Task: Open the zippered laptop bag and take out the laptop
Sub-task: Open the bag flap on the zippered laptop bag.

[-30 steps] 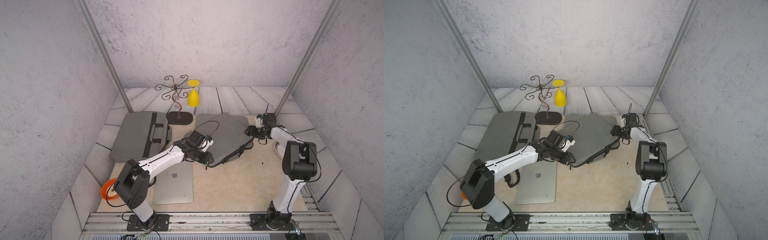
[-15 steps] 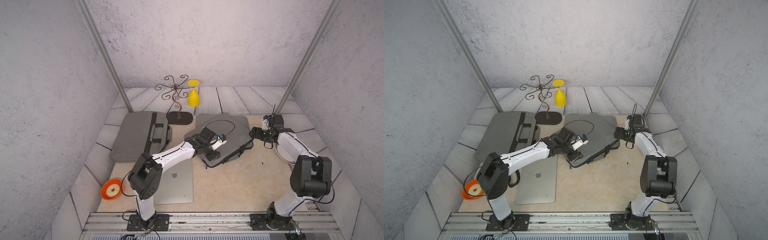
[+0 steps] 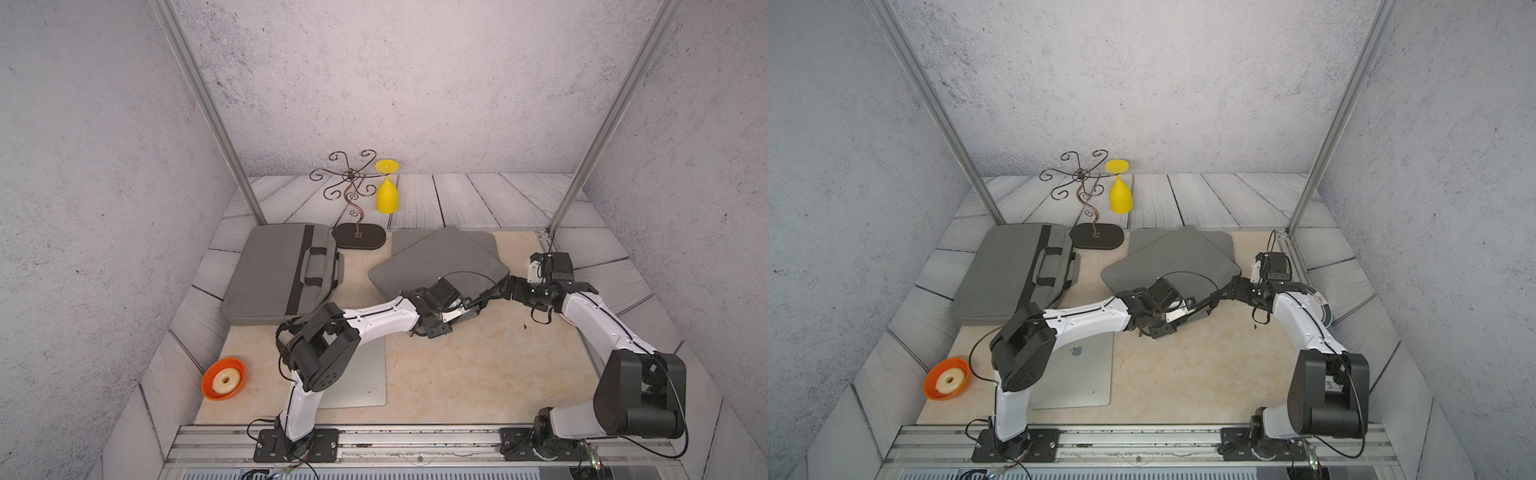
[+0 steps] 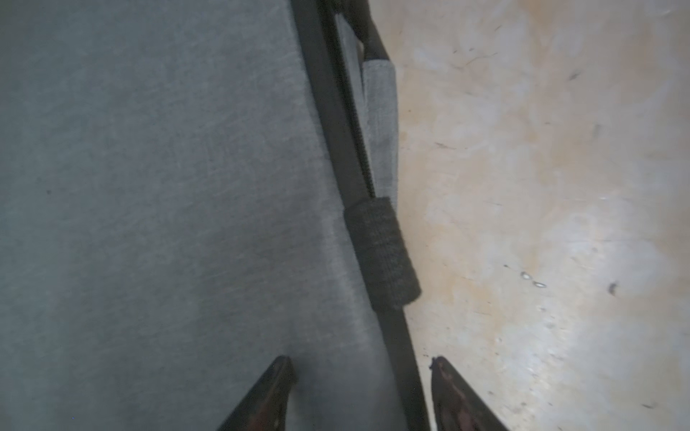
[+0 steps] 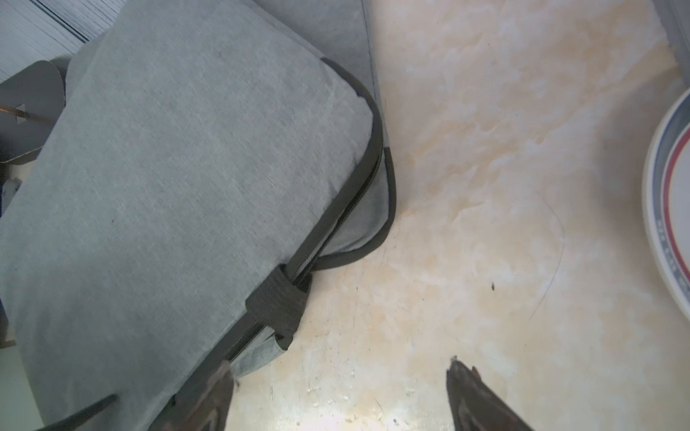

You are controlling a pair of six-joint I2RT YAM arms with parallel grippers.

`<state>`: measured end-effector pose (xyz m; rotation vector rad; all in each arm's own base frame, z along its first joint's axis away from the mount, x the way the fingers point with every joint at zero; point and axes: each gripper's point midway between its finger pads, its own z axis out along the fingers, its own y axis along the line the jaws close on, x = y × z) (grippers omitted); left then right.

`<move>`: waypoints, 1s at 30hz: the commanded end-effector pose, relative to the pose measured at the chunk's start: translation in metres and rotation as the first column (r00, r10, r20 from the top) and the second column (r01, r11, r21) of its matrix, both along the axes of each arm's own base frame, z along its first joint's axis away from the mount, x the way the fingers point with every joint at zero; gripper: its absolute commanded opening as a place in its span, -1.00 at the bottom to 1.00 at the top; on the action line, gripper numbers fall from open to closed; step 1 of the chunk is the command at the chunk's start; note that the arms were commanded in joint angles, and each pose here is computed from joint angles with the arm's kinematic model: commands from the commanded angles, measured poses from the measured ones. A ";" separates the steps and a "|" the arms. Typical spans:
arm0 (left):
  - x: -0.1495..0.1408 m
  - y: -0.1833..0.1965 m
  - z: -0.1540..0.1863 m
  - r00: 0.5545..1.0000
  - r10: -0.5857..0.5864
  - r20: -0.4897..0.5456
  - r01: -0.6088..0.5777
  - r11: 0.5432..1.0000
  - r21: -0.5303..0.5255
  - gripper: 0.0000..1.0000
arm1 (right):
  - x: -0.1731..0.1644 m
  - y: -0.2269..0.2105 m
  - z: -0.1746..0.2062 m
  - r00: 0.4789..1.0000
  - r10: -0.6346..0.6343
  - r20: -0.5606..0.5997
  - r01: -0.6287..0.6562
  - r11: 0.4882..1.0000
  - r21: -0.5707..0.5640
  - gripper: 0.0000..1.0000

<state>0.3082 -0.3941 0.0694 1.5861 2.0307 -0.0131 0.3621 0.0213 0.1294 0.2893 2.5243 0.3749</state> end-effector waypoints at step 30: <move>0.065 0.027 0.076 0.938 0.306 0.165 -0.304 0.952 -0.041 -1.00 | -0.019 0.032 -0.002 1.000 0.008 0.008 -0.010 0.976 0.216 0.75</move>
